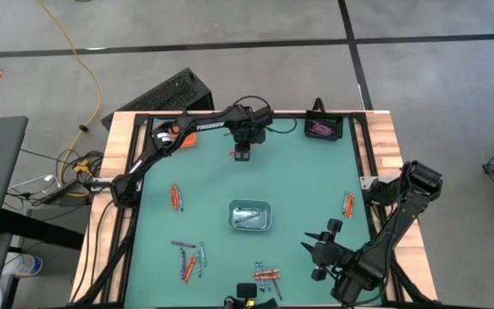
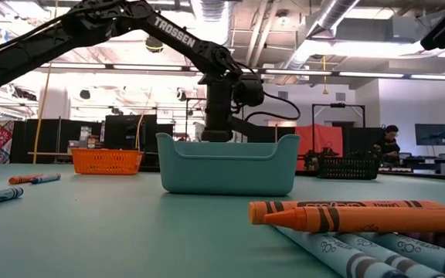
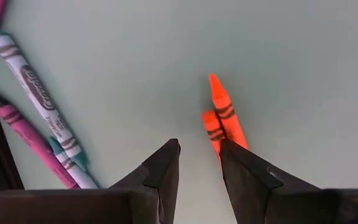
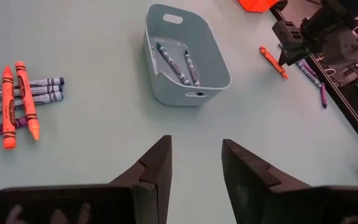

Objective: Sort crayons
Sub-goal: Put the orange crayon into the orange bin

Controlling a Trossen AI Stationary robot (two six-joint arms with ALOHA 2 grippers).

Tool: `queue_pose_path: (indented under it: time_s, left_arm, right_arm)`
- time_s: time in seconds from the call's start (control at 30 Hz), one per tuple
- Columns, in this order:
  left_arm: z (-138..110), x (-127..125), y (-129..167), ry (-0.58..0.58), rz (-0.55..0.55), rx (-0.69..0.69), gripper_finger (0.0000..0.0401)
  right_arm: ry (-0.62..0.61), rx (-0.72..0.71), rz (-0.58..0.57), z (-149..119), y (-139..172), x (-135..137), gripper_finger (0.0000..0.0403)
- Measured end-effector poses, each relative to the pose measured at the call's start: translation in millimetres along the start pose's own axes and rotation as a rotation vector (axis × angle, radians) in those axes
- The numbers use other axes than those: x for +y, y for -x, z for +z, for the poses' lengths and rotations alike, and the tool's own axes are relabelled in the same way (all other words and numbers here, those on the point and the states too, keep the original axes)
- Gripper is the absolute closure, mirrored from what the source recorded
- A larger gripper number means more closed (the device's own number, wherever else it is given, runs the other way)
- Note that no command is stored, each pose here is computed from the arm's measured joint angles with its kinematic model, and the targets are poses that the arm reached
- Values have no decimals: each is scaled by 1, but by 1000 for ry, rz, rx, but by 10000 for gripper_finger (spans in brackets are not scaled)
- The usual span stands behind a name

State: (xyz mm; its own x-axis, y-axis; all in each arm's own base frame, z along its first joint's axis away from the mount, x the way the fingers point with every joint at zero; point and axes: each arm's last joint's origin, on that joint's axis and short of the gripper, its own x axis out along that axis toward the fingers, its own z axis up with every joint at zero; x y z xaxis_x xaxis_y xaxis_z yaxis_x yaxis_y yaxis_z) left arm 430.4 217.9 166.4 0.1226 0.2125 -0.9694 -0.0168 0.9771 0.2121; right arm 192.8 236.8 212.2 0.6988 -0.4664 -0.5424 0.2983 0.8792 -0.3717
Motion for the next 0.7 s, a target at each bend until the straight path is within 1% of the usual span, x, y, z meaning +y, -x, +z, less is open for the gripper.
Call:
queue_pose_path:
  time_s: [0.17, 0.37, 0.4, 0.53, 0.67, 0.7]
  left_arm:
    - [-1, 2, -4, 21, -1, 7, 294]
    - [-6, 5, -14, 33, 8, 57, 294]
    - [-5, 5, -13, 28, 33, 51, 294]
    - [-5, 7, -11, 1, 39, 54, 294]
    - [-7, 4, -8, -45, 110, 126, 294]
    - [-9, 4, -5, -49, 103, 142, 294]
  right_arm:
    - [-9, -1, 2, 0, 0, 0, 262]
    - [-13, 0, 3, 0, 1, 0, 262]
    - [-12, 1, 2, 0, 1, 0, 262]
    - [-2, 3, -3, -1, 1, -1, 262]
    - [-1, 3, -3, -1, 0, -1, 262]
    - [0, 3, -4, -1, 0, -1, 262]
